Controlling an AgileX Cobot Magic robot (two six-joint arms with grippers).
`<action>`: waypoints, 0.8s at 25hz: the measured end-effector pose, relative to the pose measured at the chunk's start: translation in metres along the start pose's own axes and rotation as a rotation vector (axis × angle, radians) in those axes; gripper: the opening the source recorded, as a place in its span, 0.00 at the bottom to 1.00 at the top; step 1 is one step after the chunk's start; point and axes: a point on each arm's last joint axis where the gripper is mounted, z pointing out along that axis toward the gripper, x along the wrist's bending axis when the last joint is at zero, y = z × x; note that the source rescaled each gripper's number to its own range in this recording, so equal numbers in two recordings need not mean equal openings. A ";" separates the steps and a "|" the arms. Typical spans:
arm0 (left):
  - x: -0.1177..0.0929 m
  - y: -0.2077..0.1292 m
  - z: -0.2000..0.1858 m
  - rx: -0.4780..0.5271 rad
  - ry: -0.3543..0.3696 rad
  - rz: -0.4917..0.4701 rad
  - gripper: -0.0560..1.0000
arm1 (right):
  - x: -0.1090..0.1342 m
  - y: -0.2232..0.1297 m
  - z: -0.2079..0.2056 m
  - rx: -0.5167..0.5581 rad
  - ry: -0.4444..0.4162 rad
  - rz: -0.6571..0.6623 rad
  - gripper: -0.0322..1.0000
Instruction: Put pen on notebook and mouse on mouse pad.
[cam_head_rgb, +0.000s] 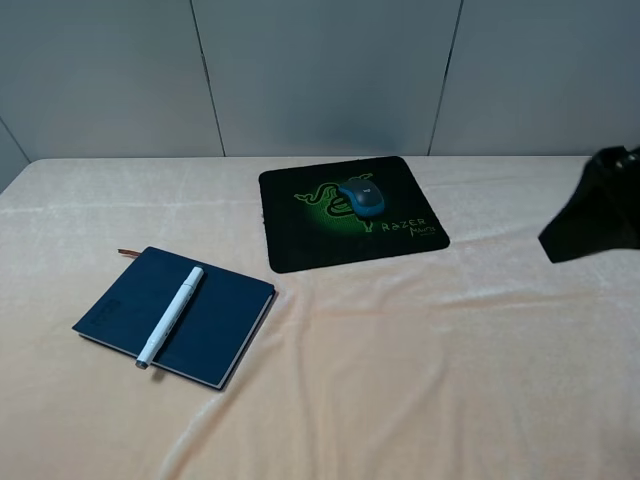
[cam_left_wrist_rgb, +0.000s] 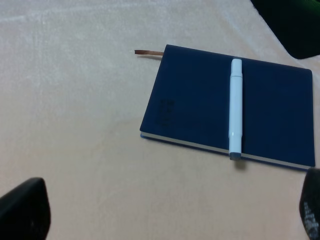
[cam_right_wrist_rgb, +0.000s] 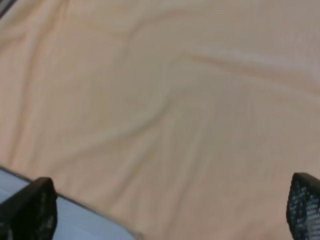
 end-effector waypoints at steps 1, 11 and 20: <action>0.000 0.000 0.000 0.000 0.000 0.000 1.00 | 0.000 -0.010 -0.005 -0.025 0.002 -0.001 1.00; 0.000 0.000 0.000 0.000 0.000 0.000 1.00 | -0.005 -0.098 -0.018 -0.209 0.014 -0.015 1.00; 0.000 0.000 0.000 0.000 0.000 0.000 1.00 | -0.010 -0.142 -0.001 -0.498 0.022 -0.044 1.00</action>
